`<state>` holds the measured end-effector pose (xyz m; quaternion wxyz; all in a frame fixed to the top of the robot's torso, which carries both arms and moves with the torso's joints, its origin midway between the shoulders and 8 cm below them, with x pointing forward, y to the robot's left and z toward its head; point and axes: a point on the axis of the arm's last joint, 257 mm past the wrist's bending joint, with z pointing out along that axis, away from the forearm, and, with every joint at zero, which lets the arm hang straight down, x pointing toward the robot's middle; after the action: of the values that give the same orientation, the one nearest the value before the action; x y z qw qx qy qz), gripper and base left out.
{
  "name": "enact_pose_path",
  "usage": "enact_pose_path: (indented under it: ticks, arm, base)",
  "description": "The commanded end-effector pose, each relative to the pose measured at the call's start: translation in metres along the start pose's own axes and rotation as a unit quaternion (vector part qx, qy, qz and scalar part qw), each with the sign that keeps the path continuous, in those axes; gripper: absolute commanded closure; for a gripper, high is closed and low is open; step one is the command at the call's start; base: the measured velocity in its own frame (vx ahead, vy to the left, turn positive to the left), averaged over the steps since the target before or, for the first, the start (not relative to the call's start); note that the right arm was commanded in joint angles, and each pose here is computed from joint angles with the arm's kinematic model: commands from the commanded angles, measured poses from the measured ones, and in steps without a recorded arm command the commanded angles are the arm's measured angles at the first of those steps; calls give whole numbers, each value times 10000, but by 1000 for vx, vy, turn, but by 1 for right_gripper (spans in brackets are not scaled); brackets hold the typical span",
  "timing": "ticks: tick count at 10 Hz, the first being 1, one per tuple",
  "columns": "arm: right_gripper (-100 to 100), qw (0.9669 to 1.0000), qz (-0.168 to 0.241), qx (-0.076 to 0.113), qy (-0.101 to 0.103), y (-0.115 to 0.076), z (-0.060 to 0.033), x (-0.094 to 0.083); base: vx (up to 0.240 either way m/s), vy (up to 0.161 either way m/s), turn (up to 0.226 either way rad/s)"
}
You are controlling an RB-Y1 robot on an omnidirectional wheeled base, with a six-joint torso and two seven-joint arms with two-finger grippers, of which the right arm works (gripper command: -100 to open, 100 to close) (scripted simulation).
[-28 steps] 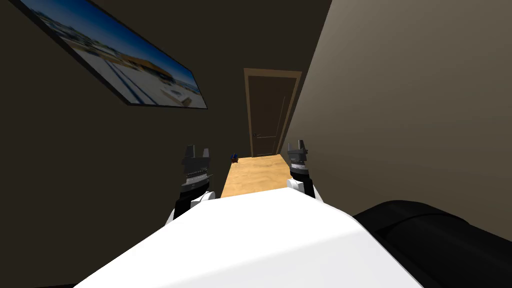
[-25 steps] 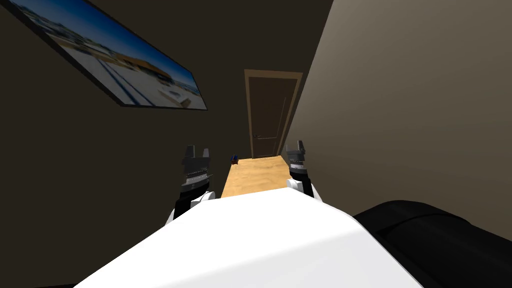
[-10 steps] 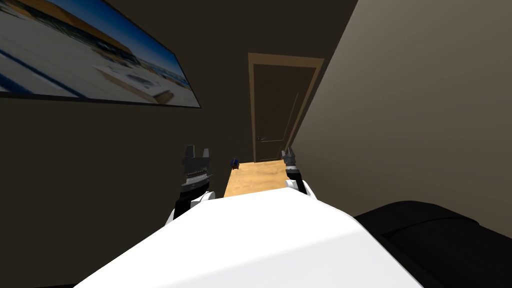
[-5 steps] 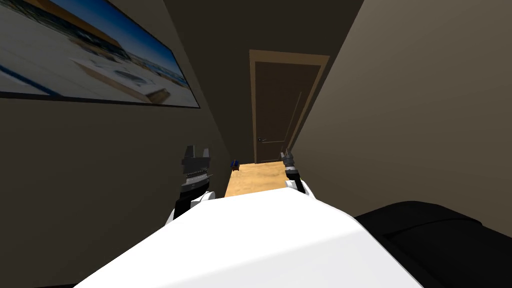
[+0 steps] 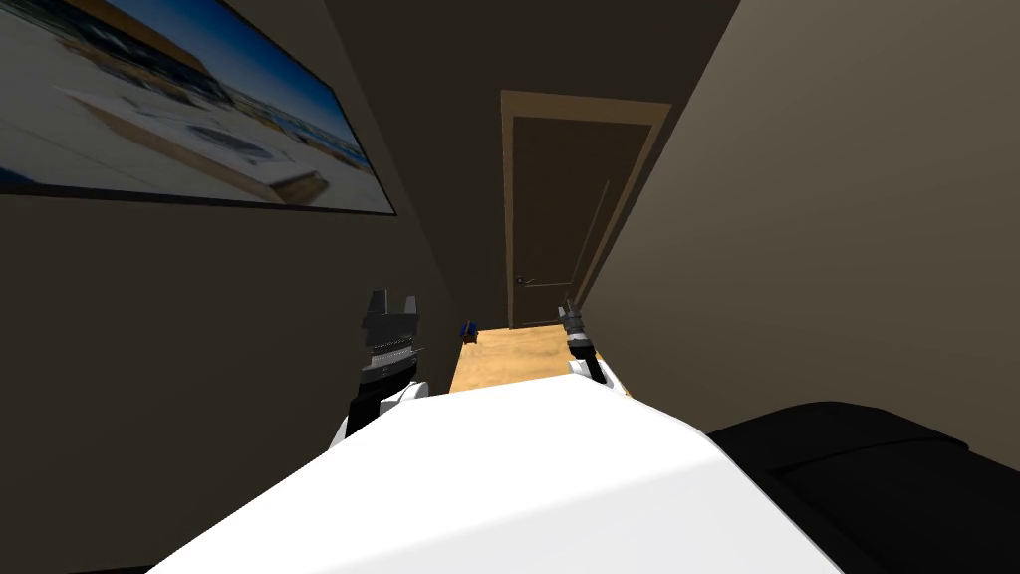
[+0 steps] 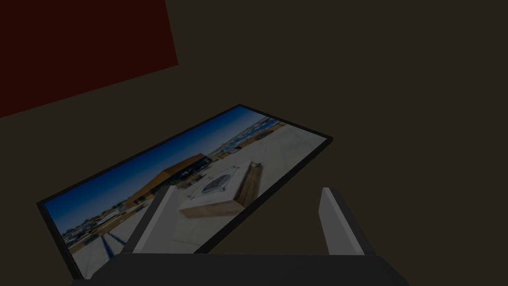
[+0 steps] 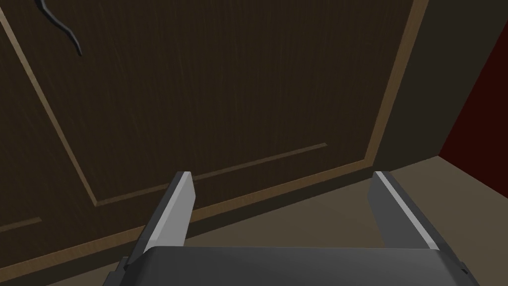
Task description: Pull the door open
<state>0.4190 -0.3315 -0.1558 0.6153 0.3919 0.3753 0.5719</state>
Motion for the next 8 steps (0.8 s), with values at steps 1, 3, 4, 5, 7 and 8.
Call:
enact_pose_path:
  ticks: [1, 3, 4, 5, 7, 8]
  arm:
    - [-100, 9999, -24, 99, 18, -109, -18, -10]
    - [-100, 9997, -54, 223, 39, -236, -39, -31]
    - [-100, 9996, -68, 284, 48, -299, -50, -42]
    - [-100, 9993, -83, 346, 58, -361, -61, -54]
    - [-100, 9988, -112, 470, 76, -484, -87, -77]
    - [-100, 9985, -126, 531, 85, -545, -100, -90]
  base:
    - [105, 27, 11]
    - [90, 23, 7]
    - [102, 21, 8]
    - [110, 39, 9]
    - [99, 34, 6]
    - [97, 28, 7]
